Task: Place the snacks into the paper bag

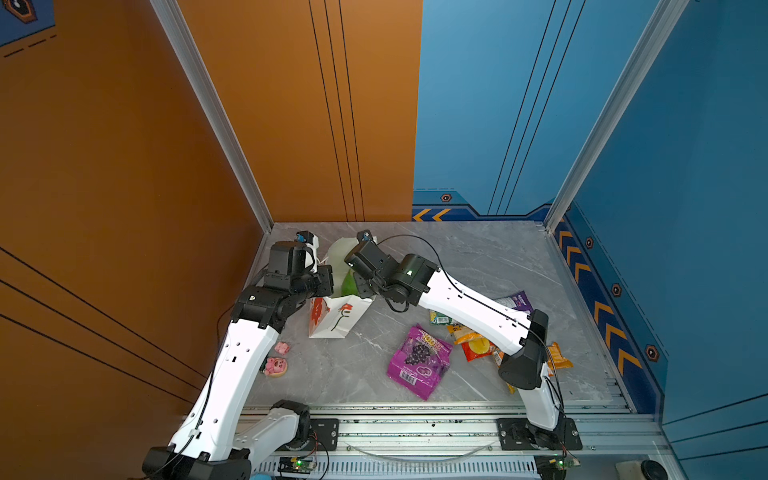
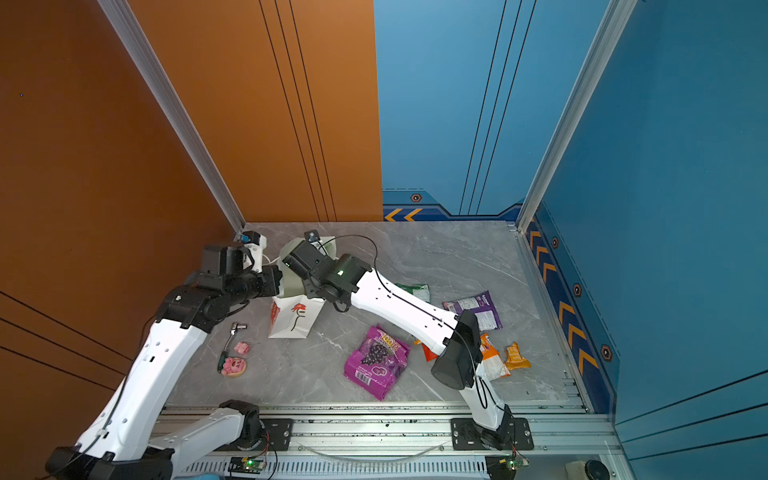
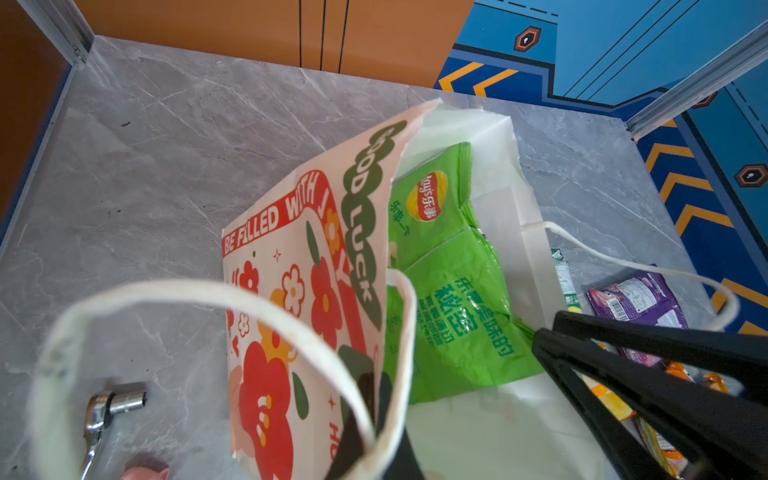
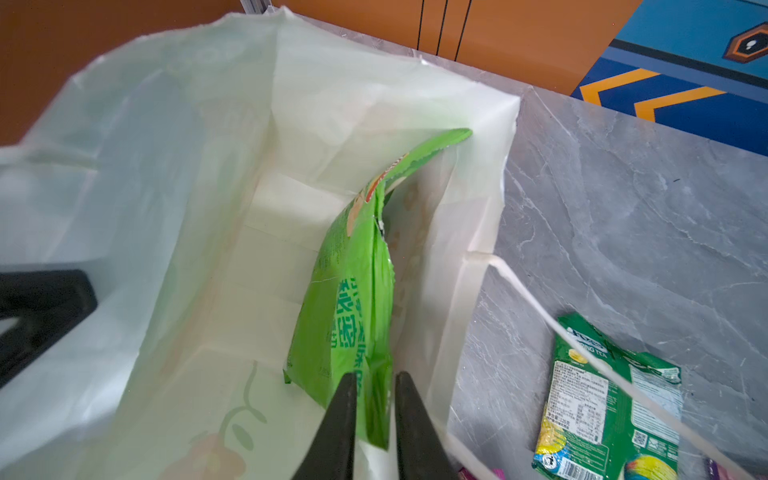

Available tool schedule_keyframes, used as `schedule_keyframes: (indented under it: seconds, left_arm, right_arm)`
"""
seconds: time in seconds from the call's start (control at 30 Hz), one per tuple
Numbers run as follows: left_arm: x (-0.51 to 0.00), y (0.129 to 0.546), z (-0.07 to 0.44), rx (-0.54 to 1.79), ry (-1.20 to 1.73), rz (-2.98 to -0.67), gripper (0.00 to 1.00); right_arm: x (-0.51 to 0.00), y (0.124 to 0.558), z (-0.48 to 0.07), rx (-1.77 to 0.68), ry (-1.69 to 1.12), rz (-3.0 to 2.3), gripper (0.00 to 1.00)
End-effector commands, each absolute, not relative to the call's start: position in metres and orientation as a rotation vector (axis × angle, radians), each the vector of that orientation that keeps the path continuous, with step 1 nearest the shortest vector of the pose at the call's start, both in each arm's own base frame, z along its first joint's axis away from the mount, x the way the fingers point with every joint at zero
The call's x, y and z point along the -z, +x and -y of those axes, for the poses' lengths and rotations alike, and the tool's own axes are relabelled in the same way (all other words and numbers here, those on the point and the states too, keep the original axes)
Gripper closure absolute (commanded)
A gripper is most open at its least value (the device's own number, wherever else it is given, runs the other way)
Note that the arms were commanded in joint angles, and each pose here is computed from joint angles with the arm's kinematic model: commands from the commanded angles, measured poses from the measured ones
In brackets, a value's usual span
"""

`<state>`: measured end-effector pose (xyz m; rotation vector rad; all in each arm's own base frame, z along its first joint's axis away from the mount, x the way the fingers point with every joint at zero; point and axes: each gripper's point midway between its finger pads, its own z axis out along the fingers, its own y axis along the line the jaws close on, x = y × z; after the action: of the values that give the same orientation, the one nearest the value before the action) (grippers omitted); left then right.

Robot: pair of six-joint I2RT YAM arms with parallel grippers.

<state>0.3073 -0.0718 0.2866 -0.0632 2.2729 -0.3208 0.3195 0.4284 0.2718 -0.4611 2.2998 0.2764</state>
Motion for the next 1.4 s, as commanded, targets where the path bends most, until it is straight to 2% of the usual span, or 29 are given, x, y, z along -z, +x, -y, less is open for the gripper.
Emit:
schedule_keyframes:
  seconds: [0.0, 0.23, 0.33, 0.5, 0.77, 1.1, 1.37]
  left_arm:
    - [-0.290, 0.308, 0.067, 0.305, -0.081, -2.244, 1.00]
    - [-0.289, 0.308, 0.067, 0.302, -0.083, -2.247, 1.00]
    - [-0.288, 0.308, 0.067, 0.299, -0.080, -2.251, 1.00]
    - [-0.287, 0.309, 0.066, 0.288, -0.082, -2.254, 1.00]
    - [-0.286, 0.309, 0.061, 0.255, -0.084, -2.253, 1.00]
    - [-0.282, 0.310, 0.061, 0.246, -0.085, -2.264, 1.00]
    - [-0.281, 0.310, 0.062, 0.239, -0.078, -2.270, 1.00]
  right_arm:
    - [-0.289, 0.323, -0.418, -0.262, -0.429, -2.276, 0.78]
    - [-0.325, 0.308, -0.407, -0.334, -0.480, -2.229, 0.67]
    - [-0.349, 0.298, -0.383, -0.310, -0.494, -2.165, 0.59]
    - [-0.359, 0.278, -0.334, -0.302, -0.514, -2.087, 0.44]
    - [-0.307, 0.264, -0.263, -0.286, -0.454, -2.115, 0.27]
    - [-0.196, 0.266, -0.219, -0.341, -0.372, -2.302, 0.23]
    - [-0.140, 0.256, -0.237, -0.415, -0.424, -2.437, 0.20]
